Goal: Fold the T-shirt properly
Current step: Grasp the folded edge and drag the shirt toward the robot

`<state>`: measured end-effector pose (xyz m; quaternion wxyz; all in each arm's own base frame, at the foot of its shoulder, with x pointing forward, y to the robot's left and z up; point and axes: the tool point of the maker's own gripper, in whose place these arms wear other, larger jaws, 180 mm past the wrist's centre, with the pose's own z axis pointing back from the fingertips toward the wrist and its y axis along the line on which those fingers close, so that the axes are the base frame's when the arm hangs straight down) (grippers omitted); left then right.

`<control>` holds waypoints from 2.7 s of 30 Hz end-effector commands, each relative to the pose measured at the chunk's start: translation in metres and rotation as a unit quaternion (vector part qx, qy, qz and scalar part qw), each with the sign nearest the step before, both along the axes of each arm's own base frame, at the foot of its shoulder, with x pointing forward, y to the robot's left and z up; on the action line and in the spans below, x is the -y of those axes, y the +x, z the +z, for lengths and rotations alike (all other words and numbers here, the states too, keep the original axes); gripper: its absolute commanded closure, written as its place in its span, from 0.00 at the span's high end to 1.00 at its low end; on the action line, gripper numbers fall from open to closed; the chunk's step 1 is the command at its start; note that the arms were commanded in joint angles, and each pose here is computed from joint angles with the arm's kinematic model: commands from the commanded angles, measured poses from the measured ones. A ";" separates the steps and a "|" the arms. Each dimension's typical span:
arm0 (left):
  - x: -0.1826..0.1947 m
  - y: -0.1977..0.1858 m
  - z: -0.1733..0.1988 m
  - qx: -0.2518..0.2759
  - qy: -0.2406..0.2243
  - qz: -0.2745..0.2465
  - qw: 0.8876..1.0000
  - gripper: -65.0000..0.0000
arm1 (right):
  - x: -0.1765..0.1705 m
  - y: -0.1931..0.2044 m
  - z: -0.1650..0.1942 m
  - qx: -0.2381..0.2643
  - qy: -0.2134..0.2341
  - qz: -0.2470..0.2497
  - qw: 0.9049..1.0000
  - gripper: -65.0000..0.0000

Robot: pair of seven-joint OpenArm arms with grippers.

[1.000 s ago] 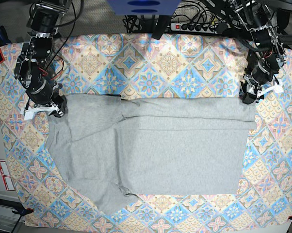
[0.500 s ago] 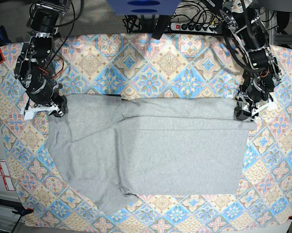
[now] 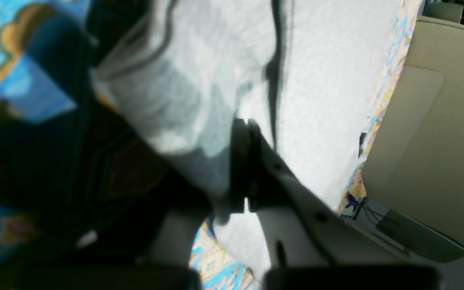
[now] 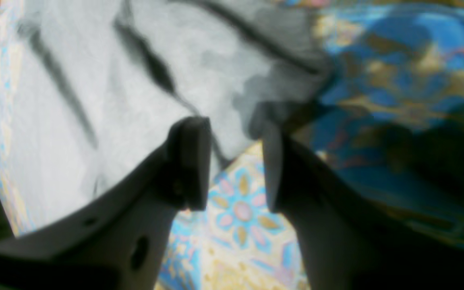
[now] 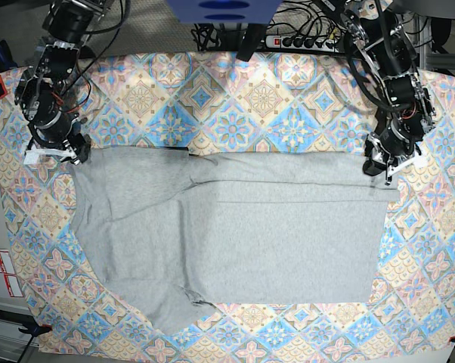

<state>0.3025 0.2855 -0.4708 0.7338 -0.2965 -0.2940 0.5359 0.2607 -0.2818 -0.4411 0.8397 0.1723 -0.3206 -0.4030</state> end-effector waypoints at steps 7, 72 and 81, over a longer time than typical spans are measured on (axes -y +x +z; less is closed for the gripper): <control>-0.009 0.010 0.013 0.021 0.008 0.002 1.000 0.00 | 0.007 -0.010 -0.025 -0.027 0.028 -0.025 0.999 0.32; -0.009 -0.150 0.008 -0.076 0.092 -0.067 0.991 0.36 | 0.048 -0.127 -0.031 -0.084 0.013 -0.088 0.993 0.34; -0.028 -0.173 0.011 -0.084 0.092 -0.032 0.992 0.67 | 0.067 -0.137 -0.025 -0.079 0.005 -0.121 0.990 0.33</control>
